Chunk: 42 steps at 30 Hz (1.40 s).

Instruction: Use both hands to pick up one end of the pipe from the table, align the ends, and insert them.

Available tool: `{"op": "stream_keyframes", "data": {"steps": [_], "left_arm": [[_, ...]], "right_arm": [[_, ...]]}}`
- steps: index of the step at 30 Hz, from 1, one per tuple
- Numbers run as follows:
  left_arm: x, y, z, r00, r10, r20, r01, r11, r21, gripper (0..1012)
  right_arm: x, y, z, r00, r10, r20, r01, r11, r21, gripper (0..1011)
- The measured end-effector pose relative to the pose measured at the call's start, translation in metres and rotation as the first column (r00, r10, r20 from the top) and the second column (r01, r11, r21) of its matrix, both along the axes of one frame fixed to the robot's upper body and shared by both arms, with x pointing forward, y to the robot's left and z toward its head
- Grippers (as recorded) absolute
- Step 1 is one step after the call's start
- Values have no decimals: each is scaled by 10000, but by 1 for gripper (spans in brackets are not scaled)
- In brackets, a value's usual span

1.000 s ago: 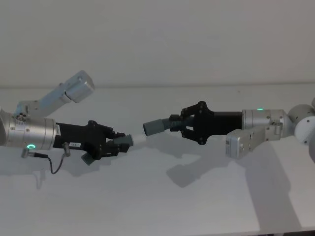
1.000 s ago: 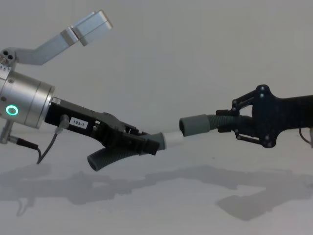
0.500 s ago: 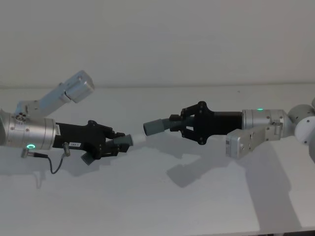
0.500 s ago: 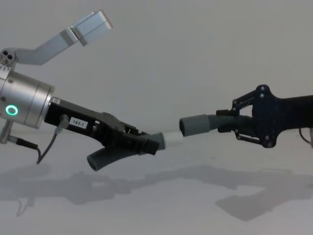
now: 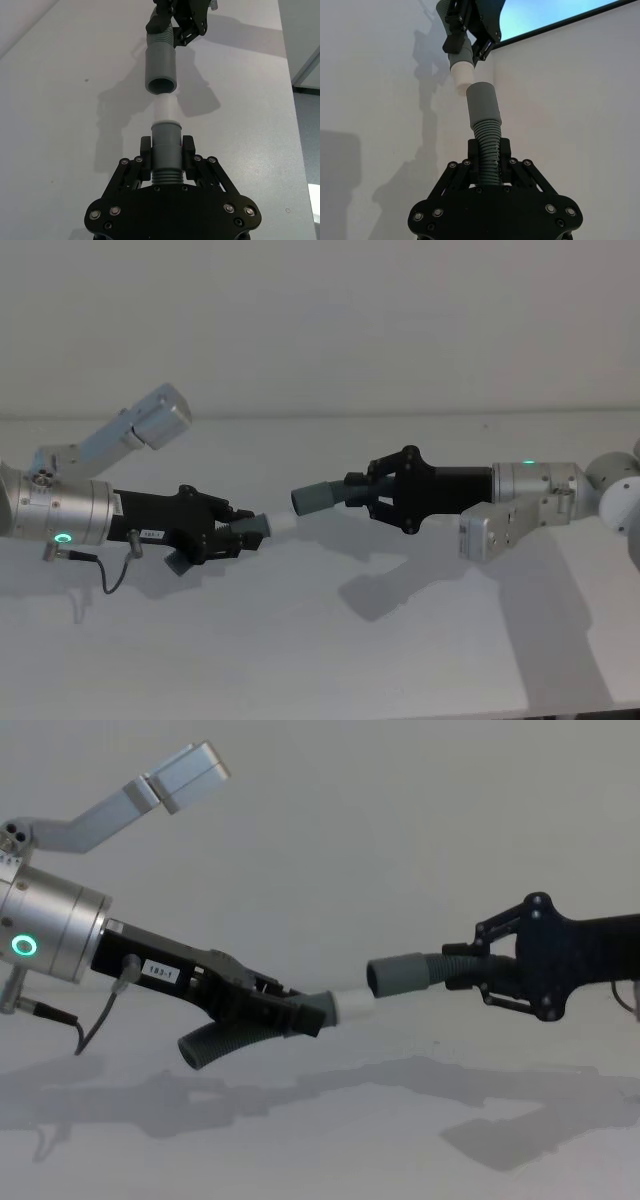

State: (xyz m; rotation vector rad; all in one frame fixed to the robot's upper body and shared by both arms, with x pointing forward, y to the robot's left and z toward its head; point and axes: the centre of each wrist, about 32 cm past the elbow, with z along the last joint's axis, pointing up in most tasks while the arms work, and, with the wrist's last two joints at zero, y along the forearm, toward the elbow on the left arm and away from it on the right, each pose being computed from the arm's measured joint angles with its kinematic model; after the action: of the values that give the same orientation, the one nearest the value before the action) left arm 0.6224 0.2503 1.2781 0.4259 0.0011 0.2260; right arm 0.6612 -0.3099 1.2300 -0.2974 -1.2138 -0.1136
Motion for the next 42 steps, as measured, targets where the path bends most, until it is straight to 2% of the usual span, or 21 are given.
{"op": "stream_keyframes", "data": {"steps": [10,21,28,35,42], "left_arm": [[0,0,0,10000,0,-1,0,10000,0,327],[0,0,0,10000,-1,-2,1,10000,1,327],[0,0,0,10000,-1,-1,1,10000,2,327],[0,0,0,10000,-1,-2,1,10000,1,327],[0,0,0,10000,-1,-1,1,10000,1,327]], "right_arm": [[-35,-27,26,9999,-128,56,128,9999,20,211],[-140,-172,67,9995,-307,-122,307,9995,-11,212],[-199,-225,55,9986,-213,-480,228,9992,322,212],[-260,-212,29,9951,-90,-987,179,9958,896,212],[-308,-174,3,9907,108,-1354,61,9923,1238,211]]}}
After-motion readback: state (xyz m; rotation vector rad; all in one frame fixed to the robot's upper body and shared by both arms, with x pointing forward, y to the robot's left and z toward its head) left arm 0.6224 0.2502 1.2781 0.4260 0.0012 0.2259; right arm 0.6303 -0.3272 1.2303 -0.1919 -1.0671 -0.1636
